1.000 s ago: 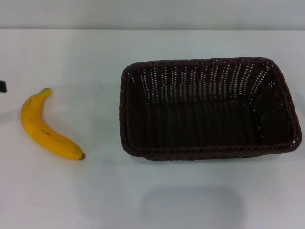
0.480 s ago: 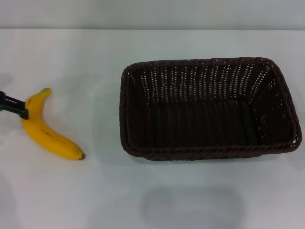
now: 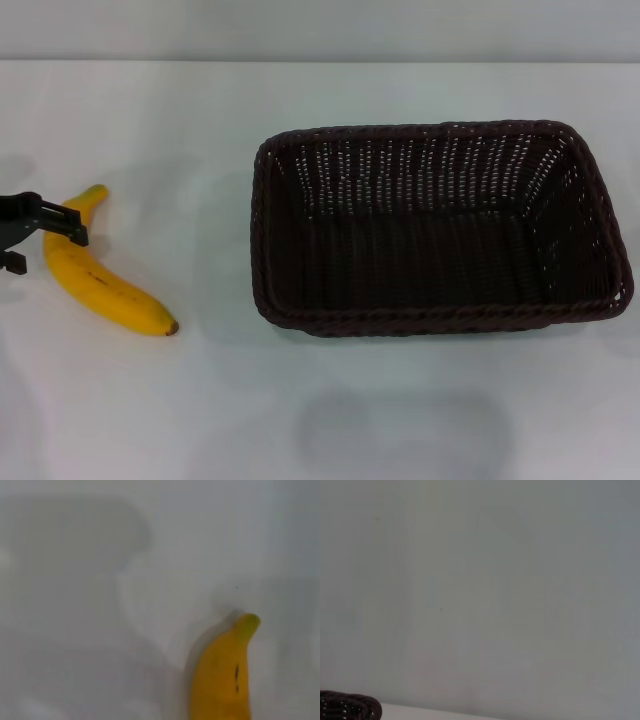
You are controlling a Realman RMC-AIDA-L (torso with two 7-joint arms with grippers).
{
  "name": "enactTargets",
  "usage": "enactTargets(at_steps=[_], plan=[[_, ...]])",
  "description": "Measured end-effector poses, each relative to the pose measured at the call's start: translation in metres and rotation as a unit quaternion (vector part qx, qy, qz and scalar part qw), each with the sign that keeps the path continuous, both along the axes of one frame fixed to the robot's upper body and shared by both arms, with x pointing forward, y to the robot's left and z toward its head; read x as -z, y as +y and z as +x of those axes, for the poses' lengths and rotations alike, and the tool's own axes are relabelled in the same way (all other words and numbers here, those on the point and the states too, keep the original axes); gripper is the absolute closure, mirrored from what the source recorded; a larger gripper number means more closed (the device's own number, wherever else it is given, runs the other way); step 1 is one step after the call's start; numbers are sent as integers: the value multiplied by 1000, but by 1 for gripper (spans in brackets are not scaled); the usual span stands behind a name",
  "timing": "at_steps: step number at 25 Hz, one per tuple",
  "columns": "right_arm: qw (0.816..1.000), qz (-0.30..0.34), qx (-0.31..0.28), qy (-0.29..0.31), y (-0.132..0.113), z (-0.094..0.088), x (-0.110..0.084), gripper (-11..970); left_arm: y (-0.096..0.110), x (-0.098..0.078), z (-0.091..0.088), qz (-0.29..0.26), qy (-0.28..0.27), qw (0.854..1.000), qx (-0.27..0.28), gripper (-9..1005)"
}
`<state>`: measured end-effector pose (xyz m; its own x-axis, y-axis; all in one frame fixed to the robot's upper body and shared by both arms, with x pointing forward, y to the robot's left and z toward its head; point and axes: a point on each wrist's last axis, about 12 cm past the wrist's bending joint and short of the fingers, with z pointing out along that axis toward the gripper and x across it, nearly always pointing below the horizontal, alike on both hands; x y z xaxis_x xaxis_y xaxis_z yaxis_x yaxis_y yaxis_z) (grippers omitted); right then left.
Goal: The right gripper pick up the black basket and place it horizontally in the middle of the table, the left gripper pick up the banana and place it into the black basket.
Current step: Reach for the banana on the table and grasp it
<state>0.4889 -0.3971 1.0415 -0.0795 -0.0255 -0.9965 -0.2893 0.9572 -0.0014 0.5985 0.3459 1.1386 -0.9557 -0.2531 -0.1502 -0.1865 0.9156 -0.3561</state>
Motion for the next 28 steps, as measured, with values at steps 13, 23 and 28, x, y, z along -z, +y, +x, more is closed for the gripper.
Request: enactTargets(at_steps=[13,23,28], plan=[[1000,-6,1,5,2,-2,5,88,-12,12,12,2,1,1000,0,138],[1000,-6,0,5,3,-1,5,88,-24,18,16,29,22,999,24,139],[1000,-6,1,6,2,-1,5,89,-25,17,16,22,20,999,26,232]])
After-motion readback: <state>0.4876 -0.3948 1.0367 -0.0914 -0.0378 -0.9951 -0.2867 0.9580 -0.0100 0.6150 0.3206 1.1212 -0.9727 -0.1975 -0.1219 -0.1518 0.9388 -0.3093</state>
